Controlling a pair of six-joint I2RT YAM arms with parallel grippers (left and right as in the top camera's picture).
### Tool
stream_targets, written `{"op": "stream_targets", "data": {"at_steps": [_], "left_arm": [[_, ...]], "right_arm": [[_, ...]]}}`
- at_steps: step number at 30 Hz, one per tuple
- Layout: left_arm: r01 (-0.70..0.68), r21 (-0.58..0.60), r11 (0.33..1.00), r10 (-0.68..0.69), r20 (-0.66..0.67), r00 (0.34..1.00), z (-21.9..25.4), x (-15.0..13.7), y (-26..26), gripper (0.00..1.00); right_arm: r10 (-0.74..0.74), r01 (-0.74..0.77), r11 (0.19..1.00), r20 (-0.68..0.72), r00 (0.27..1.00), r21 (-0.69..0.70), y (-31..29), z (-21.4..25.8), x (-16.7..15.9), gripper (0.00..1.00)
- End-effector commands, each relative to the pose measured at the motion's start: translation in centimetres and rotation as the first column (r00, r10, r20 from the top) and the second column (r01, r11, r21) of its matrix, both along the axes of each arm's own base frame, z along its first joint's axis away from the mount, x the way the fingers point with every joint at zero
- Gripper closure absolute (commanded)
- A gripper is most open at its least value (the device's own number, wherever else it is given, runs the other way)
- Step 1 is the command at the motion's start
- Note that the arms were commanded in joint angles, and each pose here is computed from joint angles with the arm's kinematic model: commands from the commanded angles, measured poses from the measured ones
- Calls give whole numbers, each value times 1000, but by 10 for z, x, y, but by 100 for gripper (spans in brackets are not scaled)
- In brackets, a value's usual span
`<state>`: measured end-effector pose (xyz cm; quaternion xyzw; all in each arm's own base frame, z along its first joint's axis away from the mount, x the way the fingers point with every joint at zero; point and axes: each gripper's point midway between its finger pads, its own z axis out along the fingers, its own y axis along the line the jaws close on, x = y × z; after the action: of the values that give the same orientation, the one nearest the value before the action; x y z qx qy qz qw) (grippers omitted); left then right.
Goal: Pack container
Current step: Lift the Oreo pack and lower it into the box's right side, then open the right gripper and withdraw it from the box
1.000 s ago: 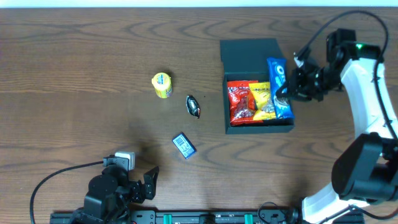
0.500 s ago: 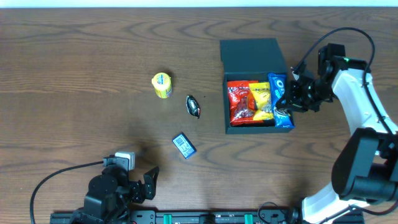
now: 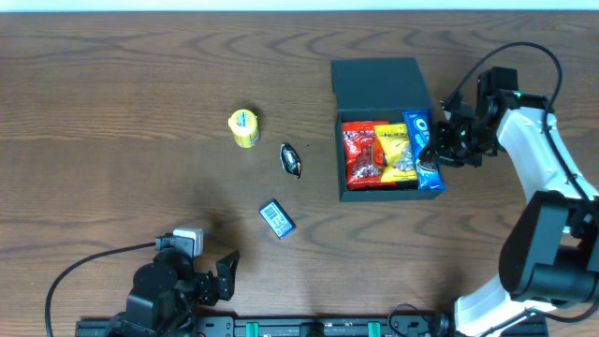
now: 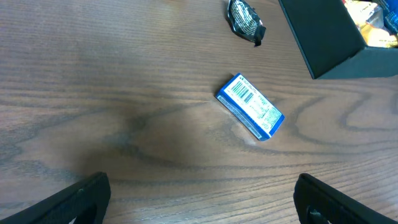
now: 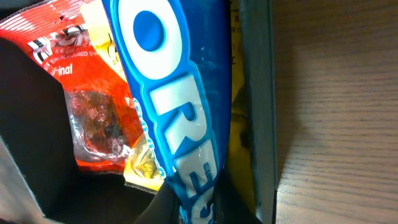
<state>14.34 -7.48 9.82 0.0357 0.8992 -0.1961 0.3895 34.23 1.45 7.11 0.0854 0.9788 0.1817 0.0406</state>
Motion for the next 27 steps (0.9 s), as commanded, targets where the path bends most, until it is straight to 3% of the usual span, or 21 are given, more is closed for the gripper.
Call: {"op": "stream_targets", "data": {"at_steps": [1, 3, 5, 12, 19, 23, 27], "left_arm": [[-6, -3, 1000, 6, -1, 1000, -2, 0, 0, 5], [-6, -3, 1000, 6, -1, 1000, -2, 0, 0, 5], [-6, -3, 1000, 6, -2, 1000, -2, 0, 0, 5], [-6, -3, 1000, 6, -1, 1000, -2, 0, 0, 5], [-6, -3, 1000, 6, -1, 1000, -2, 0, 0, 5], [1, -10, 1000, -1, 2, 1000, -1, 0, -1, 5], [3, -13, 1000, -3, 6, 1000, 1, 1, -2, 5]], "right_arm": [[-7, 7, 1000, -12, 1000, -18, -1, -3, -3, 67], [-3, 3, 1000, -11, 1000, -18, 0, -3, -2, 57], [2, -3, 1000, -9, 1000, -18, 2, -3, -2, 39], [13, -13, 1000, 0, 1000, 18, 11, 0, -1, 1], [26, -56, 975, 140, 990, 214, 43, 49, 6, 1], [35, -136, 940, 306, 951, 313, 63, 111, 0, 1], [41, -170, 953, 450, 892, 249, 62, 157, -13, 1]]}}
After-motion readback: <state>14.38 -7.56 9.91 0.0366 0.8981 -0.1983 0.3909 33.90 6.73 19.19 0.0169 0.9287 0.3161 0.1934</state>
